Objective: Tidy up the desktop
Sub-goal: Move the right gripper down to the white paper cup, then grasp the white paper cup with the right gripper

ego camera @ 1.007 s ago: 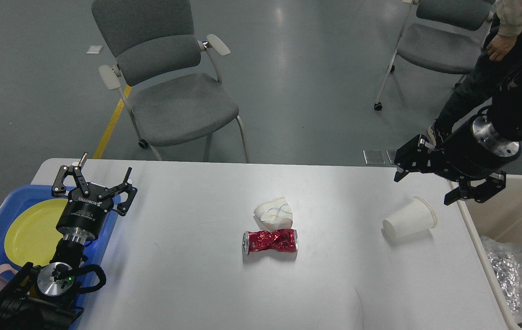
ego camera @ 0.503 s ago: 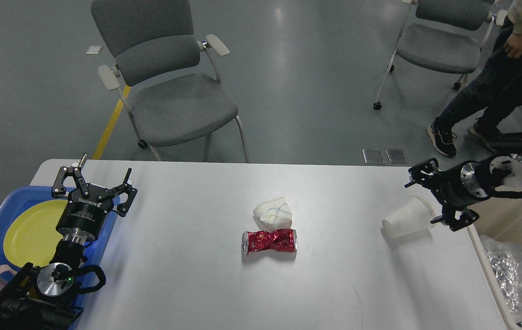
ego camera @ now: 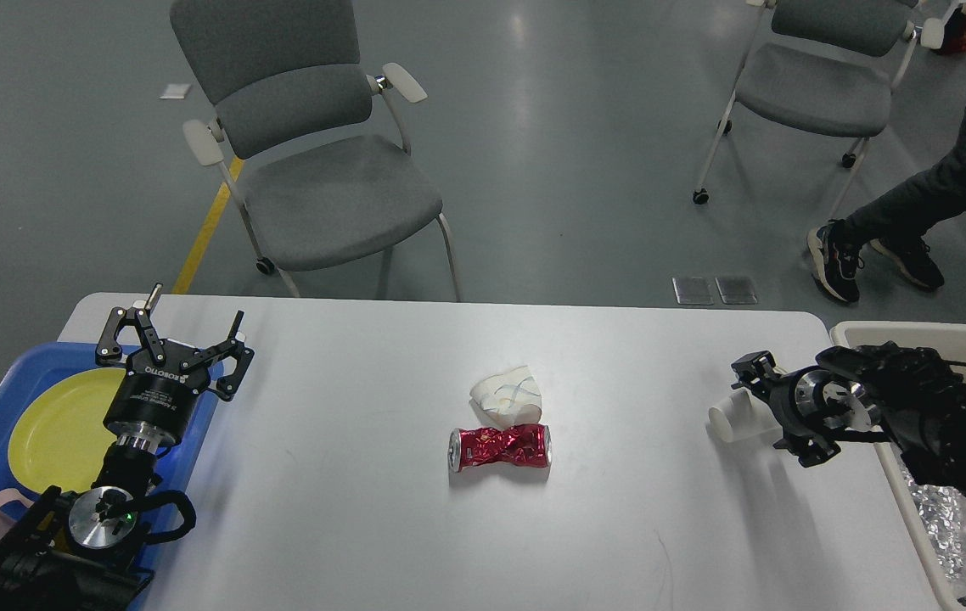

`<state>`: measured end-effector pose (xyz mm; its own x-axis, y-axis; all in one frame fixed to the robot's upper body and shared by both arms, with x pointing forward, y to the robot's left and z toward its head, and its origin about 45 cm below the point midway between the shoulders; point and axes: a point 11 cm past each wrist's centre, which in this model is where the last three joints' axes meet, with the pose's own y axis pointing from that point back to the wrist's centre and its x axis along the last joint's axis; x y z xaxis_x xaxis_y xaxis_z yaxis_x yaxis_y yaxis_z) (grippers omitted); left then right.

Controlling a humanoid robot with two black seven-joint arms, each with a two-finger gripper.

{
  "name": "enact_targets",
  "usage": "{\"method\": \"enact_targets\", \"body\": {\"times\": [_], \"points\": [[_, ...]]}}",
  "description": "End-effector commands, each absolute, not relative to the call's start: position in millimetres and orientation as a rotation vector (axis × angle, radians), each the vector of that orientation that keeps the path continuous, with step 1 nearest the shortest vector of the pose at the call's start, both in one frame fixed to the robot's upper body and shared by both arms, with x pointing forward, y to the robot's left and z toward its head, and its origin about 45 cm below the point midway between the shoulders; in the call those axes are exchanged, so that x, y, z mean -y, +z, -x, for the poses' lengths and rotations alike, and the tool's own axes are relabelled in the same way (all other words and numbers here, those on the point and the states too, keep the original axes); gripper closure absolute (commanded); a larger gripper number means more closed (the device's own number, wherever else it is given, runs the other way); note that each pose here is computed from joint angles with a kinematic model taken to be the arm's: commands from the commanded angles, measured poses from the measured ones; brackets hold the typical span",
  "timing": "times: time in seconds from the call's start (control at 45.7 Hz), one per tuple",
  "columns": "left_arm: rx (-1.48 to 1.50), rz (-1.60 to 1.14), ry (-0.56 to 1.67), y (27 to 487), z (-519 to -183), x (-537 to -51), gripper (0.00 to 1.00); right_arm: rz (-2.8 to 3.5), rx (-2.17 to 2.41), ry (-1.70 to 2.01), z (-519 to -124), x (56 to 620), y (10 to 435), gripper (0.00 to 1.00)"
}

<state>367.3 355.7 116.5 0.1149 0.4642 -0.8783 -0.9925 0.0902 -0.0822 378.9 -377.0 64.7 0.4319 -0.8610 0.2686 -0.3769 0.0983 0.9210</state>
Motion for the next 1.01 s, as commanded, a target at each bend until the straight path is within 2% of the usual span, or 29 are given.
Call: {"method": "enact_targets", "body": {"times": [0.0, 0.547, 0.679, 0.898, 0.985], "points": [[-0.807, 0.847, 1.278, 117, -368, -356, 0.04, -1.478, 1.249, -0.532, -376, 381, 57, 0.01], [-0.807, 0.847, 1.278, 117, -368, -356, 0.04, -1.454, 1.286, -0.414, -387, 381, 56, 0.03], [-0.807, 0.847, 1.278, 117, -368, -356, 0.04, -1.419, 1.285, -0.393, -379, 380, 47, 0.14], [-0.807, 0.847, 1.278, 117, -368, -356, 0.04, -1.411, 1.274, -0.379, -378, 380, 45, 0.25], [-0.807, 0.847, 1.278, 117, -368, -356, 0.04, -1.411, 1.271, -0.383, -377, 379, 45, 0.4]]}}
